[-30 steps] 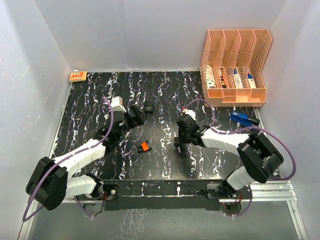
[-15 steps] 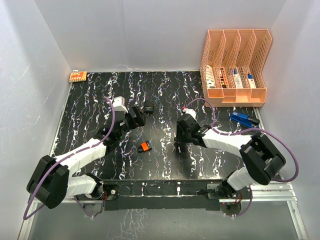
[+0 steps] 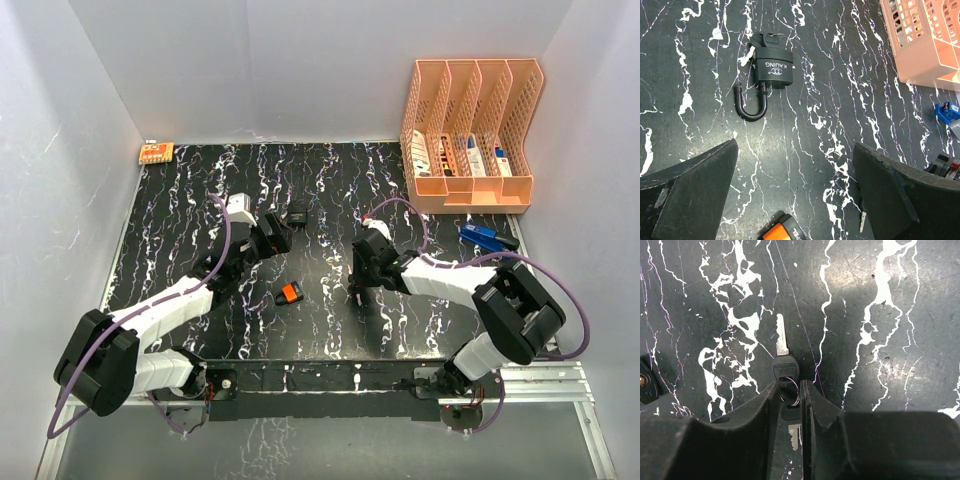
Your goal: Unlock with the key
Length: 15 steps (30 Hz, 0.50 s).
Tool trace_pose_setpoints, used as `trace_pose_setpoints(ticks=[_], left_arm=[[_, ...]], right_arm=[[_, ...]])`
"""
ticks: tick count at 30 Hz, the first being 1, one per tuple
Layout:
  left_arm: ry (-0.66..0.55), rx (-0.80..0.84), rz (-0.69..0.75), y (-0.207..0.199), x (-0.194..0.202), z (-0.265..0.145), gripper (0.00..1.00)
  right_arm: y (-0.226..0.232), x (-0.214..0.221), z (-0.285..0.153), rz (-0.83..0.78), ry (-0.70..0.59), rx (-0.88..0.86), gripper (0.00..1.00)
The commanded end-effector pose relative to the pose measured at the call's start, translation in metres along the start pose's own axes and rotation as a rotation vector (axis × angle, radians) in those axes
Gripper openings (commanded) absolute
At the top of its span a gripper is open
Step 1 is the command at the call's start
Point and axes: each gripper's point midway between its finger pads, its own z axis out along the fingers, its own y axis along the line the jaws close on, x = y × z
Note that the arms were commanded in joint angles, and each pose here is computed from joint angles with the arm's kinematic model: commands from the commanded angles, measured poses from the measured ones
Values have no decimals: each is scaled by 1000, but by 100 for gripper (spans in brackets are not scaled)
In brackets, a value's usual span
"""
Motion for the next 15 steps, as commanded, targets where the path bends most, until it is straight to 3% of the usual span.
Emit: trace_pose_setpoints(ticks=[1, 6, 11, 15], left_arm=[[-13, 16, 8, -3, -5, 0, 98], [-11, 20, 10, -4, -5, 0, 98], [-9, 26, 15, -5, -5, 0, 98], [-2, 60, 28, -10, -3, -1, 98]], right_arm=[[12, -9, 4, -2, -28, -47, 20], [11, -6, 6, -3, -17, -46, 18], [12, -8, 5, -1, -26, -49, 3], [20, -28, -6, 3, -99, -82, 0]])
